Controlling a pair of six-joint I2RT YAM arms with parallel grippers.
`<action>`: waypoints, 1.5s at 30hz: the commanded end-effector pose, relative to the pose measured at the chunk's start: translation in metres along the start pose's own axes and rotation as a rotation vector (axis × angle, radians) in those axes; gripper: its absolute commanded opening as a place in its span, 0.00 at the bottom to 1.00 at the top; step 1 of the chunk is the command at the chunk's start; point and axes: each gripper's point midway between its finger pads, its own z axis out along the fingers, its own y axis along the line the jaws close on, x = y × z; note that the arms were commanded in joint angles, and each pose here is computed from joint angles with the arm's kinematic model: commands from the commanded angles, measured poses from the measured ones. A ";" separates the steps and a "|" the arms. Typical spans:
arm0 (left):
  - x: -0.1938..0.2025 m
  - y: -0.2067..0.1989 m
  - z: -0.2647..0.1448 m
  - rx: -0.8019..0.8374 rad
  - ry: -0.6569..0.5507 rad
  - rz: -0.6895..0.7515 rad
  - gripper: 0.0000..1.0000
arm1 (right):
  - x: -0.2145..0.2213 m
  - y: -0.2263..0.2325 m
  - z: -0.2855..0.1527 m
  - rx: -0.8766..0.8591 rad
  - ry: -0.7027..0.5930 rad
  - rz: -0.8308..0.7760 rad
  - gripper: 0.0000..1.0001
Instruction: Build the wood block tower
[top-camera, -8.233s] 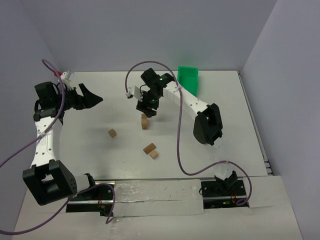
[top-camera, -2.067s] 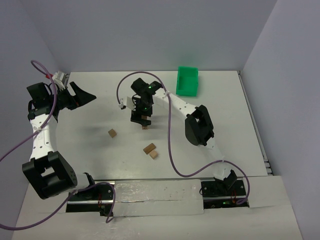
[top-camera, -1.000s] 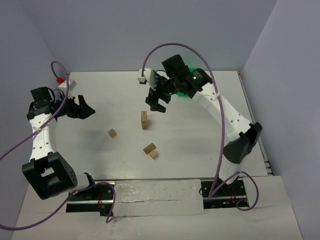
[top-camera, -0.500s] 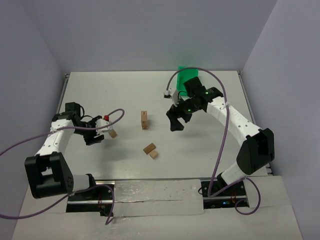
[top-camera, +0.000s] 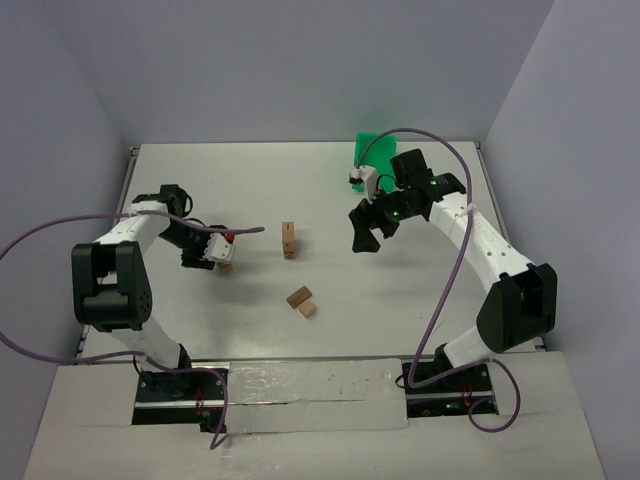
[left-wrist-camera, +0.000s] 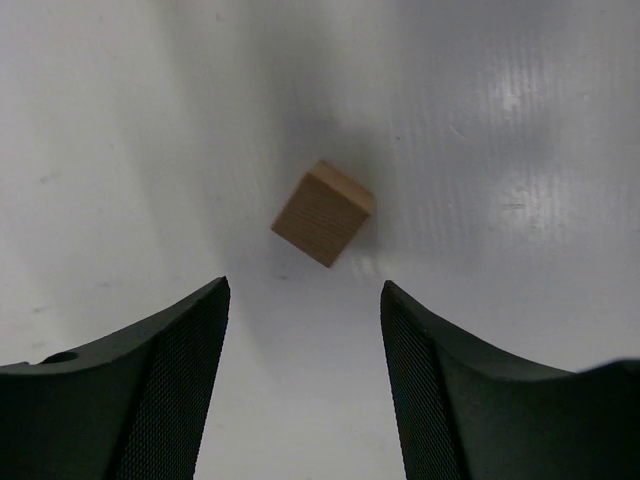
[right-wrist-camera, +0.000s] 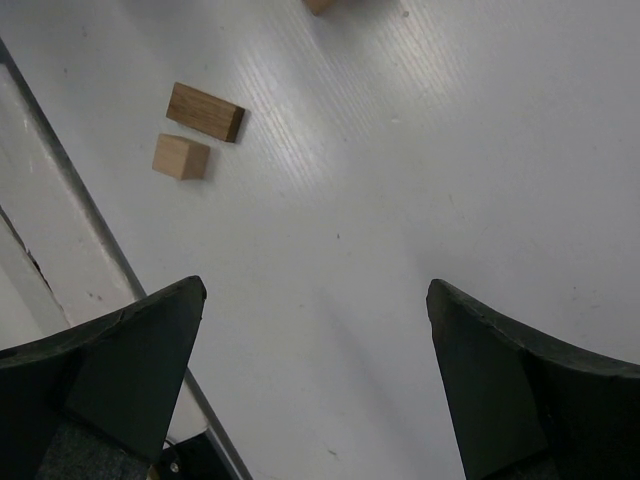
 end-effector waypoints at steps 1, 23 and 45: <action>-0.018 0.007 0.011 0.068 -0.046 0.123 0.67 | -0.004 -0.001 -0.008 0.001 -0.034 -0.014 1.00; -0.010 -0.017 0.036 0.182 0.021 0.188 0.42 | 0.001 -0.012 -0.006 -0.003 -0.014 -0.001 1.00; -0.231 -0.073 0.066 0.257 -0.028 -0.164 0.00 | 0.001 -0.016 -0.010 0.007 -0.065 0.039 1.00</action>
